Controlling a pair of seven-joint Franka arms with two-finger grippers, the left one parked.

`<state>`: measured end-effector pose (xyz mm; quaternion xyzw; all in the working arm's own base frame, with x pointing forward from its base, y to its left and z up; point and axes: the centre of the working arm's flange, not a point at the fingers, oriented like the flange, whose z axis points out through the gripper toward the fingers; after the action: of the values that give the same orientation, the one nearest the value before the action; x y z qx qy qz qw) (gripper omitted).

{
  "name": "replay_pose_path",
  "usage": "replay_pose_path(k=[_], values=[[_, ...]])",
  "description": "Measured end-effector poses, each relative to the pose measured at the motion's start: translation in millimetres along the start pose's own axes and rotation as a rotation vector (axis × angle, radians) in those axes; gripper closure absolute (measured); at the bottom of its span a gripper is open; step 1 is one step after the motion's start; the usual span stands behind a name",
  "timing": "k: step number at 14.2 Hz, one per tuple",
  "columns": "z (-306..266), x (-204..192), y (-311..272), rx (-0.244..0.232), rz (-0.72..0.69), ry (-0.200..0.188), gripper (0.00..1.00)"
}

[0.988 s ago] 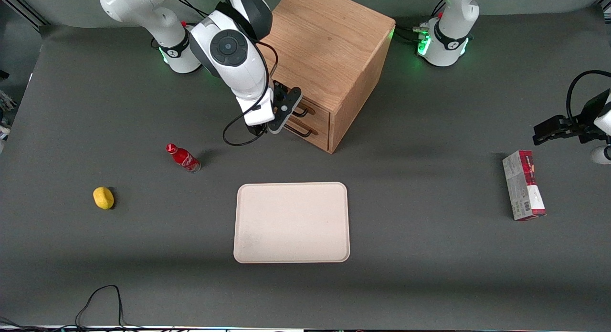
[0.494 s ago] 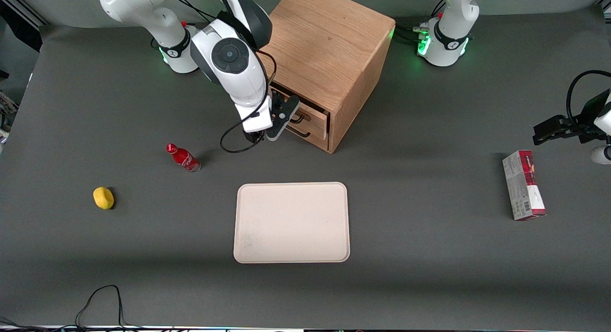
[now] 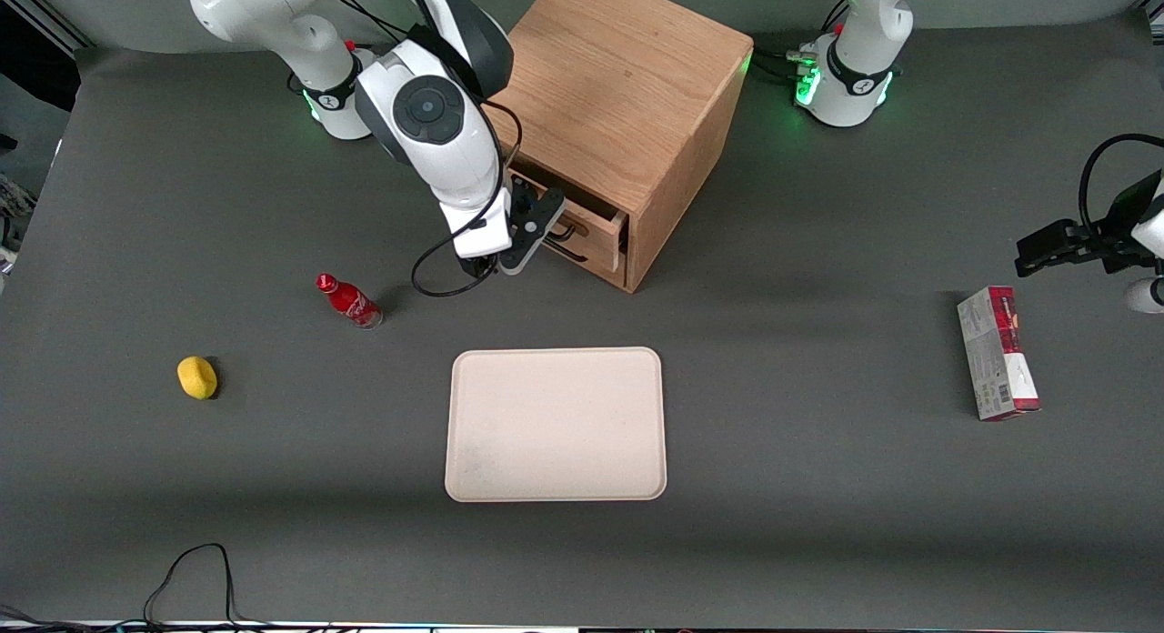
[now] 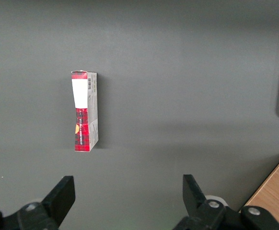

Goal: Open upper drawer
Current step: 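Pull the upper drawer outward from the cabinet with the right gripper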

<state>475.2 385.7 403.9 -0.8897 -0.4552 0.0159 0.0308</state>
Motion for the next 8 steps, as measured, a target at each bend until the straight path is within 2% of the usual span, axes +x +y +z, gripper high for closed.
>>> replay_pose_path(k=[8], values=[[-2.0,1.4,54.7,-0.011,0.005,0.016,0.00]])
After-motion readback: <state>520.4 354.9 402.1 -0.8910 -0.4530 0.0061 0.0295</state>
